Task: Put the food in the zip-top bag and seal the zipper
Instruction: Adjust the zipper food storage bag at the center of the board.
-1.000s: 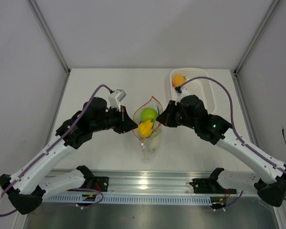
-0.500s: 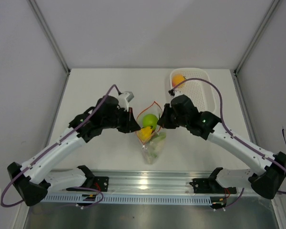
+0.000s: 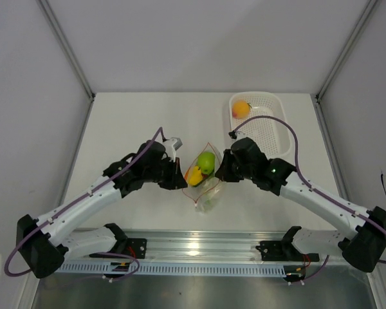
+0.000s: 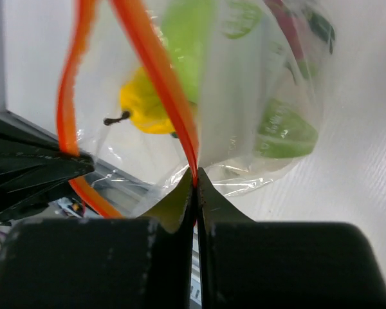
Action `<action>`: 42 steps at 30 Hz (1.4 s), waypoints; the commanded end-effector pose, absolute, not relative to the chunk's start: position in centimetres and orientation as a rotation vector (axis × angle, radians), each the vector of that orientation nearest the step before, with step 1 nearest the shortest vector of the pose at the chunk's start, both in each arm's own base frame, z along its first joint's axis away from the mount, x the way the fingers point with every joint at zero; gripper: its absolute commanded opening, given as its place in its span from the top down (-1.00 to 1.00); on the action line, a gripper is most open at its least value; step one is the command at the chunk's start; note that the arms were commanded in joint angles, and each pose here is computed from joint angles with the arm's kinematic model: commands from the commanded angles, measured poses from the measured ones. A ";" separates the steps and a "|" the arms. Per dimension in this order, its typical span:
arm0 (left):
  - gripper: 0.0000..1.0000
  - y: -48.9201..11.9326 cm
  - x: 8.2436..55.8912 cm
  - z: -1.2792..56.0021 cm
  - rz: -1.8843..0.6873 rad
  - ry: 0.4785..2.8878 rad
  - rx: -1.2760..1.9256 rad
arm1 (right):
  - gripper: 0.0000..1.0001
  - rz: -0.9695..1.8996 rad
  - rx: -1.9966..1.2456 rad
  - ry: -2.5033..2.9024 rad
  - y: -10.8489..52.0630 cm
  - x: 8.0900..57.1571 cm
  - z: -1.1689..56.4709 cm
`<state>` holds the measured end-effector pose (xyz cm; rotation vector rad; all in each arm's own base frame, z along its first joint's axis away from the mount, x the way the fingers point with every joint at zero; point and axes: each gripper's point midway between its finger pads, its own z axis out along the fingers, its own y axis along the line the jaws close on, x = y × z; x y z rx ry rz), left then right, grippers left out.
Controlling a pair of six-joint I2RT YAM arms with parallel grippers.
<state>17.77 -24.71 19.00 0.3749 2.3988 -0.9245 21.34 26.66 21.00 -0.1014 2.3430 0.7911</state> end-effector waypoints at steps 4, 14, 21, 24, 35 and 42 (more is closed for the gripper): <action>0.99 -25.3 19.5 27.2 -0.948 2.205 0.406 | 1.00 0.786 -0.146 2.272 28.2 23.4 24.1; 0.99 -24.3 18.2 32.6 -1.020 2.059 0.386 | 1.00 0.894 -0.182 2.088 28.3 22.8 32.3; 0.99 -24.4 18.7 23.2 -0.932 2.263 0.355 | 0.51 0.823 -0.188 2.238 28.6 23.5 25.0; 0.99 -24.6 19.0 21.9 -0.925 2.288 0.345 | 0.16 0.819 -0.217 2.280 29.1 23.7 23.5; 0.99 -25.1 19.7 25.6 -0.949 2.202 0.377 | -0.63 0.732 -0.224 1.957 26.2 28.7 34.7; 0.99 -24.9 19.3 26.6 -0.970 2.174 0.376 | -0.80 0.607 0.059 1.928 18.3 38.3 34.0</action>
